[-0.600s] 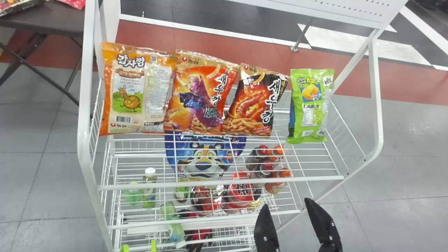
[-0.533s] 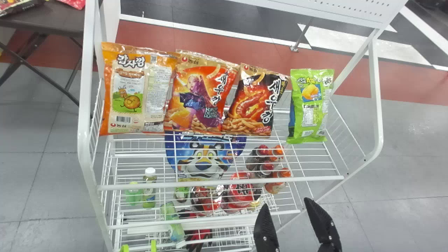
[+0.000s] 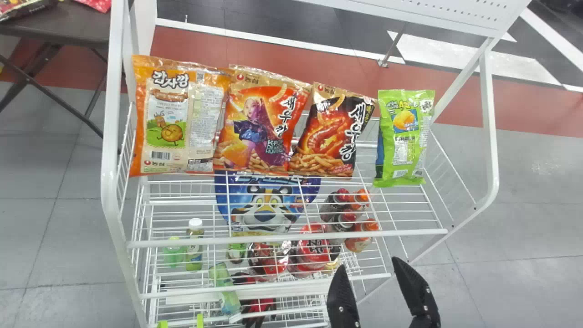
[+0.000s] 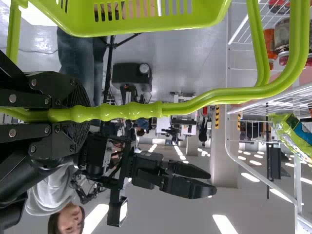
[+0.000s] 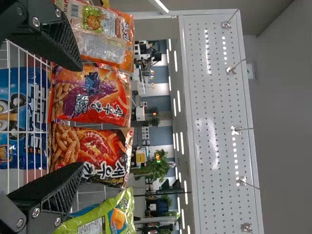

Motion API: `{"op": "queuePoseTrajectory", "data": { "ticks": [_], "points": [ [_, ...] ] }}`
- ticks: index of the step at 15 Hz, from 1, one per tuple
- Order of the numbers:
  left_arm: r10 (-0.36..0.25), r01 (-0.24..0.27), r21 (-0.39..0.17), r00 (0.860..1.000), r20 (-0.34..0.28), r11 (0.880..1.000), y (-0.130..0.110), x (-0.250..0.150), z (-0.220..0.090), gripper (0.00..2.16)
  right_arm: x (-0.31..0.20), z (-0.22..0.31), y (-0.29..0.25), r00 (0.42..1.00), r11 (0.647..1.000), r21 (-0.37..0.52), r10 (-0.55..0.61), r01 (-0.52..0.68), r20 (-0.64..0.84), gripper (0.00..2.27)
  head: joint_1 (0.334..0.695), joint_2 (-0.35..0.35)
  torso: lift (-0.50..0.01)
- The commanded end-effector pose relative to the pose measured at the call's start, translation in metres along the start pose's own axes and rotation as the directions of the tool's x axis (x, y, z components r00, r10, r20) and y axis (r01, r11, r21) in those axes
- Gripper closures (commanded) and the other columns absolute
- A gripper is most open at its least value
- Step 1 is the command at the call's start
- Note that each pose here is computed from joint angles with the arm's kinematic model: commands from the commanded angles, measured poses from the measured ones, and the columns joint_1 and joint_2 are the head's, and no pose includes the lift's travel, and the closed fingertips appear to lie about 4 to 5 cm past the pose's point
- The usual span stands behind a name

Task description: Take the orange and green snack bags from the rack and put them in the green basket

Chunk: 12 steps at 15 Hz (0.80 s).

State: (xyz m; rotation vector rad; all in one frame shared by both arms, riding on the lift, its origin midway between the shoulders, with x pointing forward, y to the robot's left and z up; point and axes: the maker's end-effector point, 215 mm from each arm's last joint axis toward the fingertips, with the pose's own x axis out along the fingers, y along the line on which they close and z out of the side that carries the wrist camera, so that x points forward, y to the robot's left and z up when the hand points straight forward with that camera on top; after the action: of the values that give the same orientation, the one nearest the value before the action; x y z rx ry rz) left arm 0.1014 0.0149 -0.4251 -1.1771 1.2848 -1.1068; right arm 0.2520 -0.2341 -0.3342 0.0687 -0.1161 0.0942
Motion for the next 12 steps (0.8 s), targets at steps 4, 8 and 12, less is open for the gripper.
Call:
{"op": "queuePoseTrajectory", "data": {
  "ticks": [4,8,12],
  "points": [
    [0.019,-0.019,-0.002,1.000,-0.024,1.000,0.004,0.007,-0.008,2.11,0.052,-0.040,0.027,0.982,0.998,0.006,0.062,-0.062,-0.178,0.14,0.695,-0.350,0.000],
    [0.033,-0.033,-0.016,0.999,-0.032,0.999,0.009,0.009,-0.016,2.11,0.106,-0.055,0.071,0.960,0.990,0.020,0.142,-0.142,-0.239,0.14,0.695,-0.350,0.000],
    [0.049,-0.049,0.001,0.998,-0.042,0.999,0.011,0.013,-0.017,2.11,0.150,-0.056,0.112,0.956,0.982,0.010,0.188,-0.191,-0.225,0.14,0.695,-0.338,0.000]
  ]
}}
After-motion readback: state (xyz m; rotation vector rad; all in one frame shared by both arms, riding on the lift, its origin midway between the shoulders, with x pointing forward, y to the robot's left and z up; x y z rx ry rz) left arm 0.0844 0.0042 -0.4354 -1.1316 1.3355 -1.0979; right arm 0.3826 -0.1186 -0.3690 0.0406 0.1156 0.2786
